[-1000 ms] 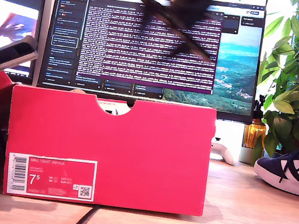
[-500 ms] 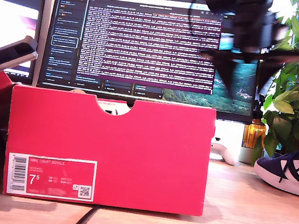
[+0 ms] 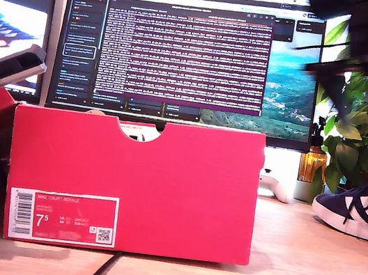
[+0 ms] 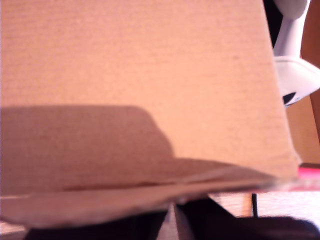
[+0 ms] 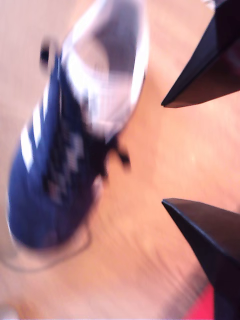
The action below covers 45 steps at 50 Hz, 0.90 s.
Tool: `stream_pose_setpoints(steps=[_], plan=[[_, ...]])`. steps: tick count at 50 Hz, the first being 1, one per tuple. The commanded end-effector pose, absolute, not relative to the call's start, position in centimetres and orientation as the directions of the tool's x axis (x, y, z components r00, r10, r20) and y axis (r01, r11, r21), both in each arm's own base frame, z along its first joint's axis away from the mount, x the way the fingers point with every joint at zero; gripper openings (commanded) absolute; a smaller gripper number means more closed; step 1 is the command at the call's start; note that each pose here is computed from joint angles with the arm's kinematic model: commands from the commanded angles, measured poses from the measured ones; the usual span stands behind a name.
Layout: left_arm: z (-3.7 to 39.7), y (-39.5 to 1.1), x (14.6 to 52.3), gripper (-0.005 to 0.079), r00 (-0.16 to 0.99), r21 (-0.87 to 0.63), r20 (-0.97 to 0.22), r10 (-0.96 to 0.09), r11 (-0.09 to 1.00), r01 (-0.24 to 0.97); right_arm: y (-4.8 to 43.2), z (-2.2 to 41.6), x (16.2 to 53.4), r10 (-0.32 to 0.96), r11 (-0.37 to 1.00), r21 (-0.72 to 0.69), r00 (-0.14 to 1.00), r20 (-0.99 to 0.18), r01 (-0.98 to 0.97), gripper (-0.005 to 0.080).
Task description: Pack the blue shoes by picking the first shoe and placing it inside the red shoebox, left side, then picking and rotating the second shoe and placing it in the shoebox
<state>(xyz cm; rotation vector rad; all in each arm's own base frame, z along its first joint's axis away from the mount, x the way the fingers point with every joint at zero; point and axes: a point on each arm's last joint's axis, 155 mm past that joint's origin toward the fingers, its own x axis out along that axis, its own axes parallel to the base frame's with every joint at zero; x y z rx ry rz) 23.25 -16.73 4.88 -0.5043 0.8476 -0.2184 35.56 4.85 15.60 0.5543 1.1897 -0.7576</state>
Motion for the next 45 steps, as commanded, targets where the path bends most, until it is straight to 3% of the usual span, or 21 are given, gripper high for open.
stream_pose_setpoints(steps=[1, 18, 45], plan=[[5.2, -16.9, 23.5, -0.0019, 0.653, -0.507, -0.654, -0.382, 0.862, -0.004, 3.6, 14.7, 34.0, -0.25, 0.602, -0.042, 0.138, -0.958, 0.798, 0.0536], [5.2, -16.9, 23.5, -0.0019, 0.653, -0.508, -0.654, -0.382, 0.861, -0.004, -0.7, 12.3, 28.4, -0.282, 0.483, -0.132, 0.011, -0.959, 0.866, 0.0536], [5.2, -16.9, 23.4, -0.0019, 0.653, -0.507, -0.654, -0.382, 0.862, -0.004, -4.2, 11.6, 26.9, -0.351, 0.376, -0.19, -0.051, -0.935, 0.907, 0.0533]])
